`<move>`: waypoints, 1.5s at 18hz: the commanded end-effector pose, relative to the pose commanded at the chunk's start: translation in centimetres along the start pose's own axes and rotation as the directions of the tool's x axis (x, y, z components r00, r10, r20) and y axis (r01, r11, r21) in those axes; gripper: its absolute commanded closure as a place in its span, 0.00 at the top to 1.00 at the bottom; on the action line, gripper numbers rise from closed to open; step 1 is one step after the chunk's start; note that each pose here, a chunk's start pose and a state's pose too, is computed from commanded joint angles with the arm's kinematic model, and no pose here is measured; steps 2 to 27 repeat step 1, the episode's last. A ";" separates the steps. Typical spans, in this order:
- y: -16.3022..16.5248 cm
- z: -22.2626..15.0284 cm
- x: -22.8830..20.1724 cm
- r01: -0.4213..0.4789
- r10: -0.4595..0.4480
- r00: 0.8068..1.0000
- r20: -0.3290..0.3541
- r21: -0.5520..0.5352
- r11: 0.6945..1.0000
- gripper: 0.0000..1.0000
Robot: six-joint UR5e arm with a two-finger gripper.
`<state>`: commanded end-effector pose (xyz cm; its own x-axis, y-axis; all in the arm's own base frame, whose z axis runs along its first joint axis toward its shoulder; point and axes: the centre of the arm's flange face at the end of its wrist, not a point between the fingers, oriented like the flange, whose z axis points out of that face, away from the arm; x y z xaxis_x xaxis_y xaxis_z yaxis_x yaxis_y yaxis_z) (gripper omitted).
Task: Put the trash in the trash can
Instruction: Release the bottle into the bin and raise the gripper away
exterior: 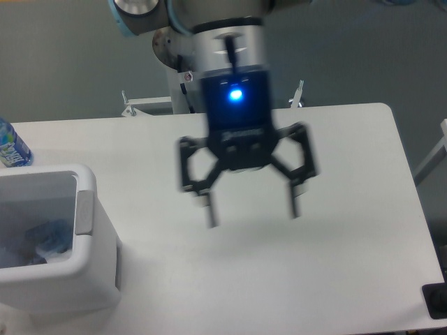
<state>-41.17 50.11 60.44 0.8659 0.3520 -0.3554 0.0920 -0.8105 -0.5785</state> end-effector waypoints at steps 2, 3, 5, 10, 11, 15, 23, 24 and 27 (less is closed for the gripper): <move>0.6 0.0 -0.6 -0.026 0.026 1.000 0.010 -0.015 1.000 1.00; 0.6 0.0 -0.6 -0.026 0.026 1.000 0.010 -0.015 1.000 1.00; 0.6 0.0 -0.6 -0.026 0.026 1.000 0.010 -0.015 1.000 1.00; 0.6 0.0 -0.6 -0.026 0.026 1.000 0.010 -0.015 1.000 1.00; 0.6 0.0 -0.6 -0.026 0.026 1.000 0.010 -0.015 1.000 1.00; 0.6 0.0 -0.6 -0.026 0.026 1.000 0.010 -0.015 1.000 1.00; 0.6 0.0 -0.6 -0.026 0.026 1.000 0.010 -0.015 1.000 1.00; 0.6 0.0 -0.6 -0.026 0.026 1.000 0.010 -0.015 1.000 1.00; 0.6 0.0 -0.6 -0.026 0.026 1.000 0.010 -0.015 1.000 1.00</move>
